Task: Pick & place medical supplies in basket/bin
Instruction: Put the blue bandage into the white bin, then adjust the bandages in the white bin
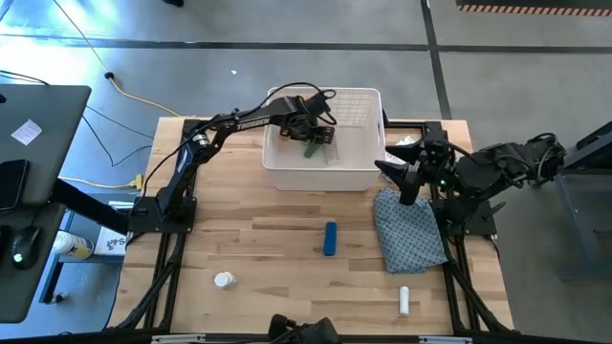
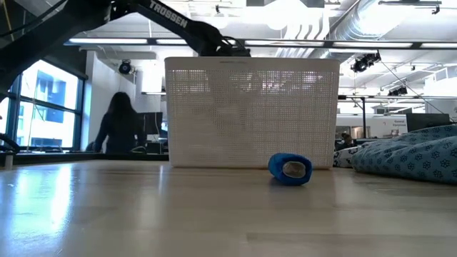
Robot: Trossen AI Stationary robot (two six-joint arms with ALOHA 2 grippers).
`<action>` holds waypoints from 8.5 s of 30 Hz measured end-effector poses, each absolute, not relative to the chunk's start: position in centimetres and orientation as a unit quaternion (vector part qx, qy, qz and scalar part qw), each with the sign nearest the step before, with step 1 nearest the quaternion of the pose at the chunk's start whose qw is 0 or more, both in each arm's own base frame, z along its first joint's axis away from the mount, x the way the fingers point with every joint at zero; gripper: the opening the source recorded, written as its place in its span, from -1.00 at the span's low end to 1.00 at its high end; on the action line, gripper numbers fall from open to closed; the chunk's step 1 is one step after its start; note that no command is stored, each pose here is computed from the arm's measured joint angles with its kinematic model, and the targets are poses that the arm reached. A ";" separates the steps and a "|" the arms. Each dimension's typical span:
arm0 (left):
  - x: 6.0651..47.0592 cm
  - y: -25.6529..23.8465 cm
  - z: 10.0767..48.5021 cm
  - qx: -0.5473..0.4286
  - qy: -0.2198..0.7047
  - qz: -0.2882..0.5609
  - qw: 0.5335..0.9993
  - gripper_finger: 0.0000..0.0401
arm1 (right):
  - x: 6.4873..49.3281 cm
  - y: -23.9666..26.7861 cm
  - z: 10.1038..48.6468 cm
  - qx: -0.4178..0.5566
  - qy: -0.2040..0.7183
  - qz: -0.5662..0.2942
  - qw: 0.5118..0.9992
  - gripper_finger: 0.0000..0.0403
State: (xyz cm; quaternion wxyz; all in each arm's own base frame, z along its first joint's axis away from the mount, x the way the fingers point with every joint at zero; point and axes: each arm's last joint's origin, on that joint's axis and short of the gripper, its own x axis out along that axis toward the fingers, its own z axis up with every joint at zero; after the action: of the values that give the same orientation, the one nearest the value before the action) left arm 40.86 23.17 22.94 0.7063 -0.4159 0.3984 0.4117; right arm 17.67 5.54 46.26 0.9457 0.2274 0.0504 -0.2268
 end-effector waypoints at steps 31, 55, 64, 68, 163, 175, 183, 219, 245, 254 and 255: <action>39.5 15.4 37.6 -0.210 0.415 0.305 0.831 0.16 | 15.7 4.9 45.9 0.227 0.096 -0.201 0.948 0.29; 28.3 8.4 50.2 -0.109 0.295 0.174 0.933 0.13 | 24.9 8.9 42.2 0.264 0.102 -0.233 0.930 0.29; 22.1 4.0 53.8 -0.080 0.241 0.129 0.959 0.13 | 29.9 11.4 38.1 0.344 0.132 -0.230 0.901 0.29; 19.6 2.6 54.5 -0.083 0.240 0.110 0.961 0.13 | 30.8 12.1 37.2 0.383 0.139 -0.220 0.886 0.29; 11.8 -0.1 54.8 -0.138 0.258 0.116 0.949 0.13 | 37.5 7.8 30.2 0.539 0.264 -0.232 0.766 -0.38; 16.5 0.0 53.9 -0.081 0.281 0.187 0.938 0.13 | 30.1 -6.9 39.0 0.446 0.123 -0.316 0.828 -0.38; 20.8 0.3 52.7 -0.065 0.289 0.243 0.924 0.13 | 28.5 -15.7 35.2 0.439 0.237 -0.361 0.788 -0.38; 16.7 12.8 52.1 -0.110 0.333 0.226 0.909 0.13 | 35.1 -24.0 18.3 0.486 0.354 -0.372 0.707 -0.38; 15.9 13.9 52.2 -0.132 0.313 0.194 0.920 0.13 | 34.6 -25.0 18.9 0.496 0.341 -0.342 0.722 0.02; 16.0 13.9 52.3 -0.130 0.307 0.193 0.923 0.13 | 32.7 -25.1 21.2 0.478 0.347 -0.378 0.712 0.16; 16.0 13.9 52.3 -0.130 0.307 0.193 0.923 0.13 | 32.6 -25.1 21.2 0.482 0.348 -0.374 0.712 0.16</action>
State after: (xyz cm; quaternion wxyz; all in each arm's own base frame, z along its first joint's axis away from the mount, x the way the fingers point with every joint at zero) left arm 15.99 13.95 52.34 0.9229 -0.1303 0.3066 0.1930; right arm 32.59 -25.14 21.24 0.7119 0.4820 0.3483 -0.3737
